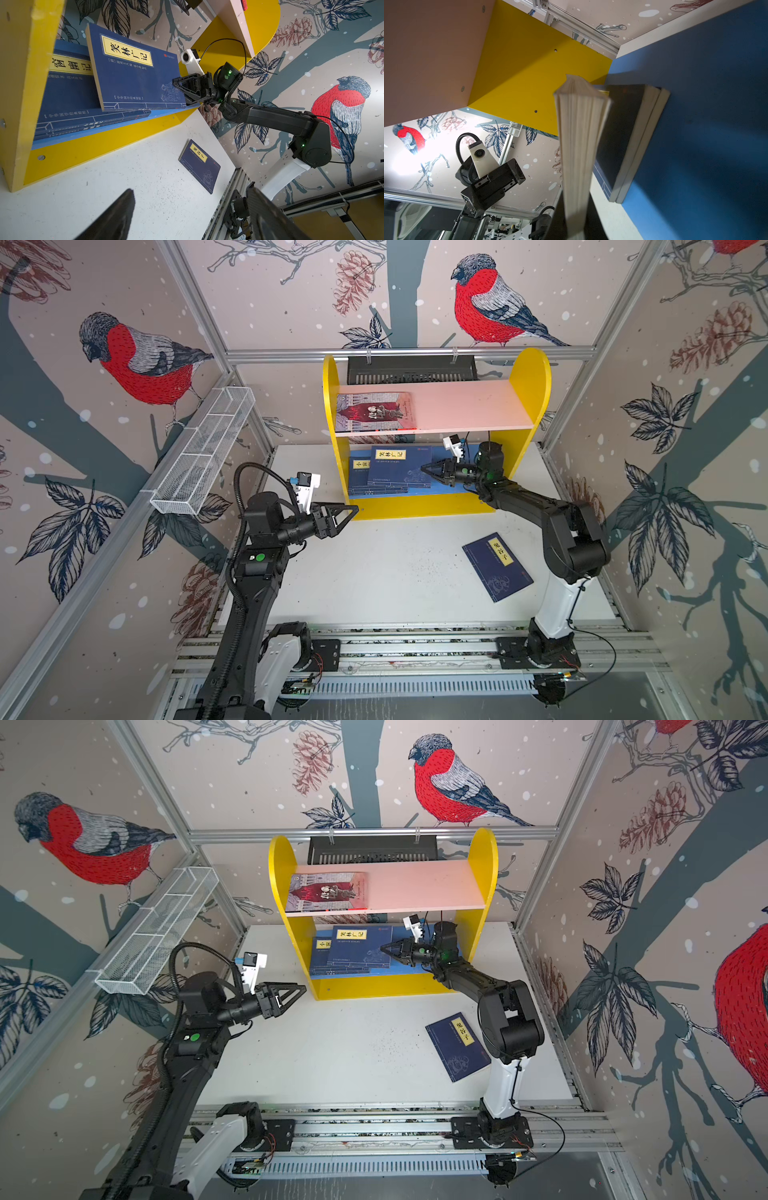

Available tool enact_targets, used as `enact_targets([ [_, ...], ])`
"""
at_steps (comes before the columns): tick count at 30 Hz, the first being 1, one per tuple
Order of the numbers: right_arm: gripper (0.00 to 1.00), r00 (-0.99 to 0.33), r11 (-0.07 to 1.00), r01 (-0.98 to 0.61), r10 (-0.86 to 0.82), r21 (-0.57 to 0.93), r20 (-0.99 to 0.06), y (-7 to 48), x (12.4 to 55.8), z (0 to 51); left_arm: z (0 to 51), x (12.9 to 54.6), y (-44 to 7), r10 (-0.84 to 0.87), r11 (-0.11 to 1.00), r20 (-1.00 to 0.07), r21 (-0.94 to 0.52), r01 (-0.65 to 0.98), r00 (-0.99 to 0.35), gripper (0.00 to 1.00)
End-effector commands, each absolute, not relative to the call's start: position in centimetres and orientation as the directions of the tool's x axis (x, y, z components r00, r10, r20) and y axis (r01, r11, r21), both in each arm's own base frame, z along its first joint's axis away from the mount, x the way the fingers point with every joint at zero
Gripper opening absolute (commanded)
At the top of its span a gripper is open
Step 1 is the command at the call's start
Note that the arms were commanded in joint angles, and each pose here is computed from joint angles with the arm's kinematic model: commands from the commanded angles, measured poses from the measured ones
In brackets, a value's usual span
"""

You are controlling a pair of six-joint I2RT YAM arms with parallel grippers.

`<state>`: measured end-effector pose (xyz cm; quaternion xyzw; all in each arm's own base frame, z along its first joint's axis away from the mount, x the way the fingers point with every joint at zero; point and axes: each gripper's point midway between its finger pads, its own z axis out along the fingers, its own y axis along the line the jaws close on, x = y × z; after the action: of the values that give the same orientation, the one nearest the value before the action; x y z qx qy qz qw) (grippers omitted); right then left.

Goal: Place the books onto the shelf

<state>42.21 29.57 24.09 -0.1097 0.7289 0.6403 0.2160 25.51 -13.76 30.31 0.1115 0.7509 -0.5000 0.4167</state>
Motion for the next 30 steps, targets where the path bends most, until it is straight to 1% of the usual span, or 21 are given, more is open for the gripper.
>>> enact_targets([
  [1, 0.01, -0.877, 0.200, -0.453, 0.077, 0.869, -0.475, 29.8, 42.3, 23.0, 30.9, 25.4, -13.9, -0.241, 0.465, -0.764, -0.632, 0.620, -0.598, 0.86],
  [16, 0.01, -0.899, 0.232, -0.417, 0.037, 0.879, -0.436, 30.7, 43.2, 21.4, 30.8, 25.3, -14.1, -0.249, 0.452, -0.757, -0.643, 0.619, -0.604, 0.86],
  [21, 0.07, -0.904, 0.264, -0.395, 0.061, 0.880, -0.424, 30.6, 44.0, 20.9, 30.6, 25.3, -14.0, -0.253, 0.461, -0.755, -0.644, 0.611, -0.604, 0.86],
  [22, 0.12, -0.904, 0.273, -0.390, 0.068, 0.879, -0.422, 30.5, 44.2, 20.8, 30.6, 25.3, -14.0, -0.253, 0.461, -0.756, -0.643, 0.611, -0.604, 0.86],
  [23, 0.13, -0.905, 0.276, -0.388, 0.068, 0.879, -0.421, 30.6, 44.3, 20.8, 30.6, 25.3, -14.0, -0.254, 0.461, -0.754, -0.645, 0.609, -0.606, 0.86],
  [24, 0.10, -0.905, 0.276, -0.388, 0.068, 0.879, -0.421, 30.6, 44.4, 20.8, 30.5, 25.3, -14.0, -0.254, 0.460, -0.754, -0.645, 0.609, -0.606, 0.86],
  [25, 0.09, -0.905, 0.276, -0.388, 0.069, 0.879, -0.421, 30.7, 44.5, 20.9, 30.6, 25.2, -14.0, -0.254, 0.459, -0.754, -0.645, 0.610, -0.606, 0.86],
  [27, 0.12, -0.904, 0.285, -0.385, 0.076, 0.878, -0.421, 30.7, 44.7, 21.0, 30.5, 25.1, -14.0, -0.251, 0.458, -0.754, -0.645, 0.612, -0.607, 0.86],
  [29, 0.13, -0.906, 0.305, -0.372, 0.088, 0.877, -0.415, 30.6, 45.0, 20.8, 30.5, 25.0, -14.1, -0.249, 0.458, -0.753, -0.645, 0.612, -0.608, 0.86],
  [30, 0.16, -0.906, 0.310, -0.368, 0.092, 0.876, -0.413, 30.6, 45.1, 20.8, 30.5, 25.0, -14.1, -0.249, 0.456, -0.753, -0.646, 0.612, -0.609, 0.86],
])
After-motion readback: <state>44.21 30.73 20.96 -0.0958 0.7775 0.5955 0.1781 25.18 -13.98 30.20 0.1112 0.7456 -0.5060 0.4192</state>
